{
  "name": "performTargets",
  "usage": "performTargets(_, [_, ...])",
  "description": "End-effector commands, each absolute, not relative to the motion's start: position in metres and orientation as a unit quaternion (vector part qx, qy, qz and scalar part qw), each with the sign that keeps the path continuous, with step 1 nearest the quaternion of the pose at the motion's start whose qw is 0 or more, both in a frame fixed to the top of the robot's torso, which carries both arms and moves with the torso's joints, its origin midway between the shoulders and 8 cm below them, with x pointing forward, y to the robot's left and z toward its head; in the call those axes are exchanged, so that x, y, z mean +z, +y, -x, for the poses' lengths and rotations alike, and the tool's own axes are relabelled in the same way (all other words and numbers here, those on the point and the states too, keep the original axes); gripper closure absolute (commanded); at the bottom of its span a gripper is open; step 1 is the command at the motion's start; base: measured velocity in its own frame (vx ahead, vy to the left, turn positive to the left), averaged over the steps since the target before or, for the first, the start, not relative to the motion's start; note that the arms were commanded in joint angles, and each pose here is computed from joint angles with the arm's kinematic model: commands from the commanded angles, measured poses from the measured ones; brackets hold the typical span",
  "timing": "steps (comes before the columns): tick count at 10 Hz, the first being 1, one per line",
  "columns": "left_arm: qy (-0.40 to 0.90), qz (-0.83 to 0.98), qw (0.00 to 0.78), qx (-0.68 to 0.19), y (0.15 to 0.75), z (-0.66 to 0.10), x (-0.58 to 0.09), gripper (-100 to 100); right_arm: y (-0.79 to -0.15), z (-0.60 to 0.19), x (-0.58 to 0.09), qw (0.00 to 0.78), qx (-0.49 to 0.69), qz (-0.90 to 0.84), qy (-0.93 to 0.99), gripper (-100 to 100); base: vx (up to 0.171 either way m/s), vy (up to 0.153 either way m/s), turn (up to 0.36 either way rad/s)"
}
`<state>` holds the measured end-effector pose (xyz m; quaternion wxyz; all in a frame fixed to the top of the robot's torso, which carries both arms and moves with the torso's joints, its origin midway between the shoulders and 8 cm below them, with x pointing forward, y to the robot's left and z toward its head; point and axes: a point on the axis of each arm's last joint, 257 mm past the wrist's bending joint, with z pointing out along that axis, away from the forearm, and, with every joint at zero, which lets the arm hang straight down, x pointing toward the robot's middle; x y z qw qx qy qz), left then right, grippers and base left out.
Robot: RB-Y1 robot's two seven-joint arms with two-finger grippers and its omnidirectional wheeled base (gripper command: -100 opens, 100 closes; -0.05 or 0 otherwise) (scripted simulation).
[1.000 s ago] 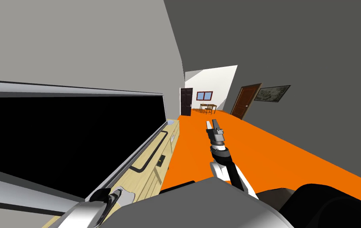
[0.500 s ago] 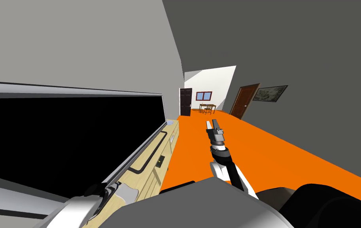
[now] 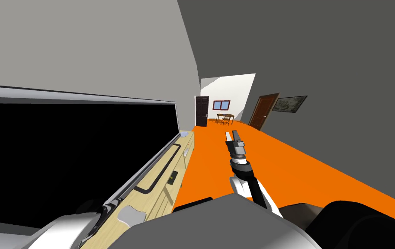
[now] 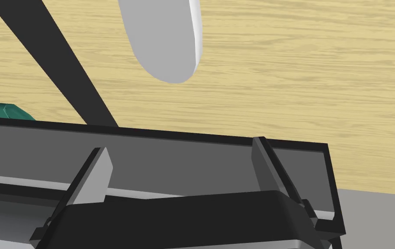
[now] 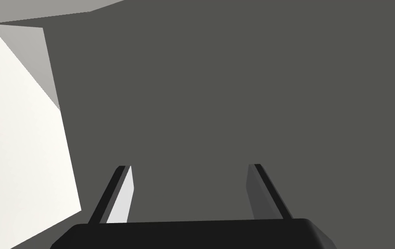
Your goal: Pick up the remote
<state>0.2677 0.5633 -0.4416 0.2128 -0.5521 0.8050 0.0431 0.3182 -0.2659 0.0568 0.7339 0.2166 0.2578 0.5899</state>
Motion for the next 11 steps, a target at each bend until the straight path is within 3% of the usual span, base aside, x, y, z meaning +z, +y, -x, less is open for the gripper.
performTargets(1, [0.801,0.550,0.231,0.055,0.587,-0.274,-0.423,-100,-0.266,-0.318,0.057,0.734,0.590,-0.217,0.258,0,0.031,-0.029,-0.043])
performTargets(11, [0.790,0.558,0.242,0.078,0.630,-0.268,-0.386,-100,-0.266,-0.318,0.057,0.734,0.590,-0.217,0.258,0,0.019,-0.005,-0.039])
